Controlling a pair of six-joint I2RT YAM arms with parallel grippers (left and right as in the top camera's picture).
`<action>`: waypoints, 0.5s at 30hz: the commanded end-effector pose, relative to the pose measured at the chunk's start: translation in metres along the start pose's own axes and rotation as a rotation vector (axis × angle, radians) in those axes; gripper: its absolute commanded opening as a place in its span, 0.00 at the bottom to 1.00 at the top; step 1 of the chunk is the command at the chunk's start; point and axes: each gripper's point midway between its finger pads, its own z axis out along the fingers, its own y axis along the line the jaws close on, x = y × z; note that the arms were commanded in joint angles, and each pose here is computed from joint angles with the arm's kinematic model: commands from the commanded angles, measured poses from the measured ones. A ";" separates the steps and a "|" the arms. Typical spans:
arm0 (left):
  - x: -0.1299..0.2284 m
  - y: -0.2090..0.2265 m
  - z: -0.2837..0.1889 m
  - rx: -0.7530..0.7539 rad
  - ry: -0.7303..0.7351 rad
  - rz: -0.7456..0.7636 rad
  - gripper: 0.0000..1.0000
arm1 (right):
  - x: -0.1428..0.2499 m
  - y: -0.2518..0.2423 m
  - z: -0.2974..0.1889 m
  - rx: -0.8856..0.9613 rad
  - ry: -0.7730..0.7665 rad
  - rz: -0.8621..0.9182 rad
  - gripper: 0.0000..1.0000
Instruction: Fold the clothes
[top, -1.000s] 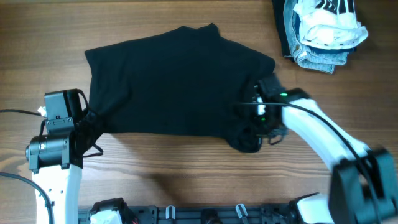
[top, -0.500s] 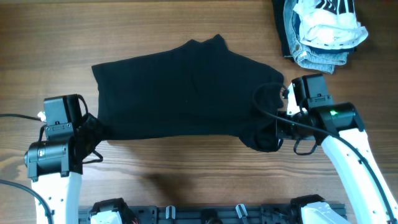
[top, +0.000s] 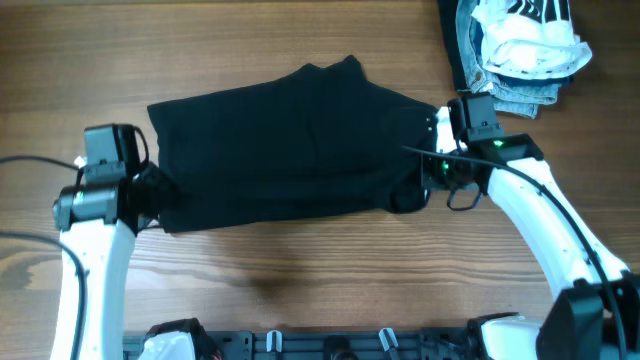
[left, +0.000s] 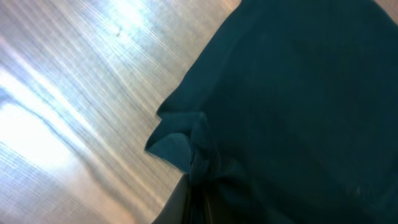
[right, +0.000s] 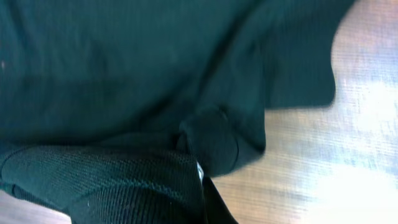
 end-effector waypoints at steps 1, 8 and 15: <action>-0.015 -0.004 0.019 -0.030 -0.024 0.014 0.04 | -0.024 0.004 0.007 -0.025 -0.063 -0.027 0.04; -0.030 -0.014 0.053 -0.050 -0.035 0.014 0.04 | -0.064 0.010 0.015 -0.047 -0.206 -0.070 0.04; -0.027 -0.016 0.084 -0.083 0.011 0.021 0.04 | -0.071 0.009 0.035 -0.055 -0.205 -0.078 0.04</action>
